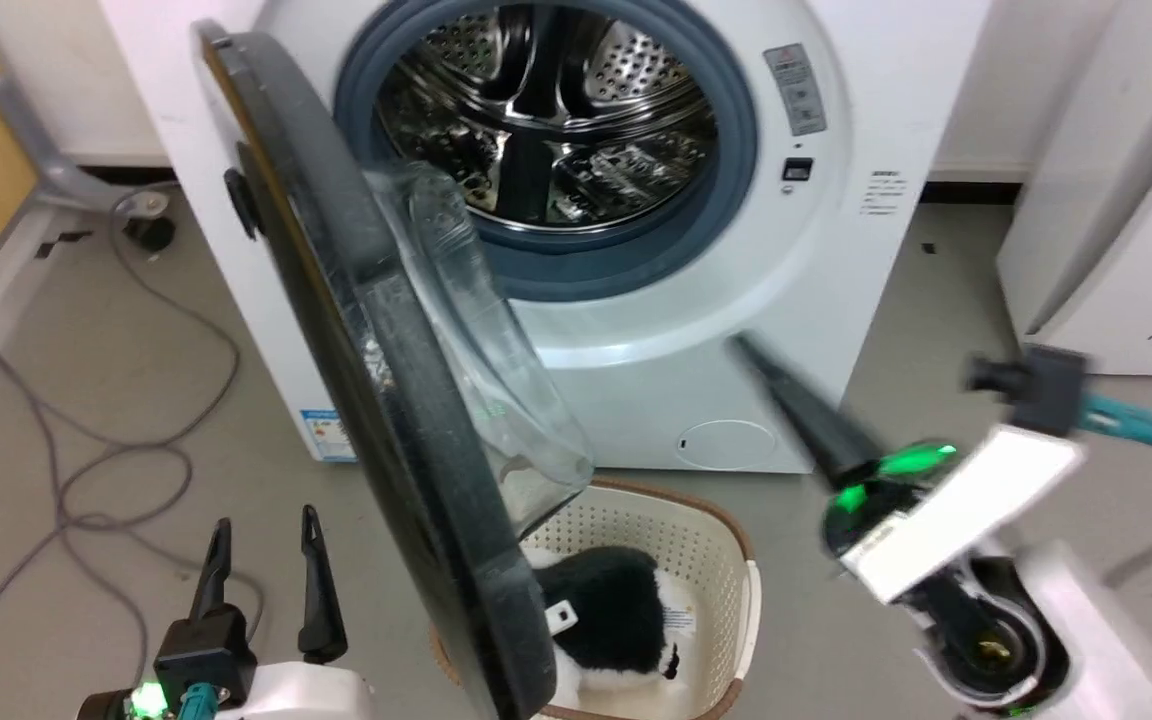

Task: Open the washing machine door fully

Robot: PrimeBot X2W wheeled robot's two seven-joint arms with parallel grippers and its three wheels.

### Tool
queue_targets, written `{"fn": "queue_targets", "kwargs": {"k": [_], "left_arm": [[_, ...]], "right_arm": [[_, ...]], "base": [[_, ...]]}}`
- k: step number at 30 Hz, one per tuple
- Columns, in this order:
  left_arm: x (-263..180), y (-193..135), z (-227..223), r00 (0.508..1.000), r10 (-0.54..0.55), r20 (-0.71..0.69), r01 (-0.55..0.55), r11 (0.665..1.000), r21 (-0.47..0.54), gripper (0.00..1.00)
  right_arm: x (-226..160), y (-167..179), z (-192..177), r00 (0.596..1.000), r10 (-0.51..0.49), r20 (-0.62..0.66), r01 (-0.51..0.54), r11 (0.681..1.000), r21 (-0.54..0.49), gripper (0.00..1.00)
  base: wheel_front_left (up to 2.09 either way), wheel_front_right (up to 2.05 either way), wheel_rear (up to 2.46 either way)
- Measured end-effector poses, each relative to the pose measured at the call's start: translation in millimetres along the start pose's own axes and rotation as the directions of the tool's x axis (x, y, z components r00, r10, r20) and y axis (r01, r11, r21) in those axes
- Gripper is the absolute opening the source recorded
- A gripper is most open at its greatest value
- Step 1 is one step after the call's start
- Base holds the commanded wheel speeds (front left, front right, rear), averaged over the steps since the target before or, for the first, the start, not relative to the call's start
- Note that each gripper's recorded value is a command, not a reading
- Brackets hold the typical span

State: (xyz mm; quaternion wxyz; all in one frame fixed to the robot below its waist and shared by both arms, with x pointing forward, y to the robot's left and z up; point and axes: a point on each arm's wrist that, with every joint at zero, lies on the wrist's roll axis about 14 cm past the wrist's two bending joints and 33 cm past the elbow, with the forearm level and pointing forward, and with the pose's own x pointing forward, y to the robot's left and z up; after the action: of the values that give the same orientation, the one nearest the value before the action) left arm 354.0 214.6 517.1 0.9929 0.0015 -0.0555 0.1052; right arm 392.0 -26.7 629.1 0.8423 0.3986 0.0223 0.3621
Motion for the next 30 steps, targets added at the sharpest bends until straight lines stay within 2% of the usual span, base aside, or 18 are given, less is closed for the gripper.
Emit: {"fn": "queue_targets", "kwargs": {"k": [1,3,5,7,9,12,14,17,19,25,29,30], "left_arm": [[0,0,1,1.000,0.000,0.002,0.000,1.000,-0.001,1.00],[1,0,2,1.000,-0.001,0.007,0.001,1.000,-0.003,1.00],[1,-1,3,1.000,-0.002,0.011,0.002,1.000,-0.006,1.00],[0,-1,3,1.000,-0.005,0.009,0.005,1.000,-0.009,1.00],[0,-3,3,1.000,-0.009,0.010,0.009,1.000,-0.009,1.00],[1,-5,5,1.000,-0.014,0.015,0.014,1.000,-0.010,1.00],[1,-5,5,1.000,-0.016,0.015,0.016,1.000,-0.010,1.00],[2,-8,6,0.999,-0.025,0.020,0.025,1.000,-0.011,1.00],[2,-9,8,0.999,-0.028,0.025,0.028,1.000,-0.012,1.00],[1,-12,10,0.999,-0.038,0.033,0.038,0.999,-0.010,1.00],[0,-13,12,0.998,-0.042,0.037,0.042,0.999,-0.005,1.00],[0,-13,12,0.998,-0.042,0.038,0.042,0.999,-0.002,1.00]], "right_arm": [[-5,-4,13,0.998,-0.013,0.064,0.020,0.993,-0.116,0.00],[-16,-8,37,0.983,-0.003,0.186,0.059,0.954,-0.295,0.00],[-27,-17,50,0.969,-0.002,0.248,0.111,0.897,-0.427,0.00],[-34,-23,56,0.966,-0.010,0.257,0.154,0.821,-0.550,0.00],[-42,-23,70,0.956,-0.010,0.293,0.205,0.738,-0.643,0.00],[-54,-20,82,0.935,-0.011,0.355,0.276,0.651,-0.707,0.00],[-65,-26,79,0.934,-0.040,0.354,0.311,0.577,-0.755,0.00],[-84,-40,74,0.911,-0.112,0.396,0.387,0.564,-0.730,0.00],[-97,-50,72,0.900,-0.156,0.407,0.423,0.534,-0.732,0.00],[-127,-79,39,0.866,-0.311,0.391,0.500,0.565,-0.656,0.00],[-138,-90,20,0.852,-0.374,0.367,0.523,0.579,-0.626,0.00],[-140,-92,17,0.848,-0.385,0.365,0.529,0.580,-0.619,0.39]], "base": [[0.00,0.00,0.00],[0.00,0.00,0.00],[0.00,0.00,0.00],[0.00,0.00,0.00],[0.00,0.00,0.00],[0.00,0.00,0.00],[0.00,0.00,0.00],[0.00,0.00,0.00],[0.00,0.00,0.00],[0.00,0.00,0.00],[0.00,0.00,0.00],[0.00,0.00,0.00]]}}
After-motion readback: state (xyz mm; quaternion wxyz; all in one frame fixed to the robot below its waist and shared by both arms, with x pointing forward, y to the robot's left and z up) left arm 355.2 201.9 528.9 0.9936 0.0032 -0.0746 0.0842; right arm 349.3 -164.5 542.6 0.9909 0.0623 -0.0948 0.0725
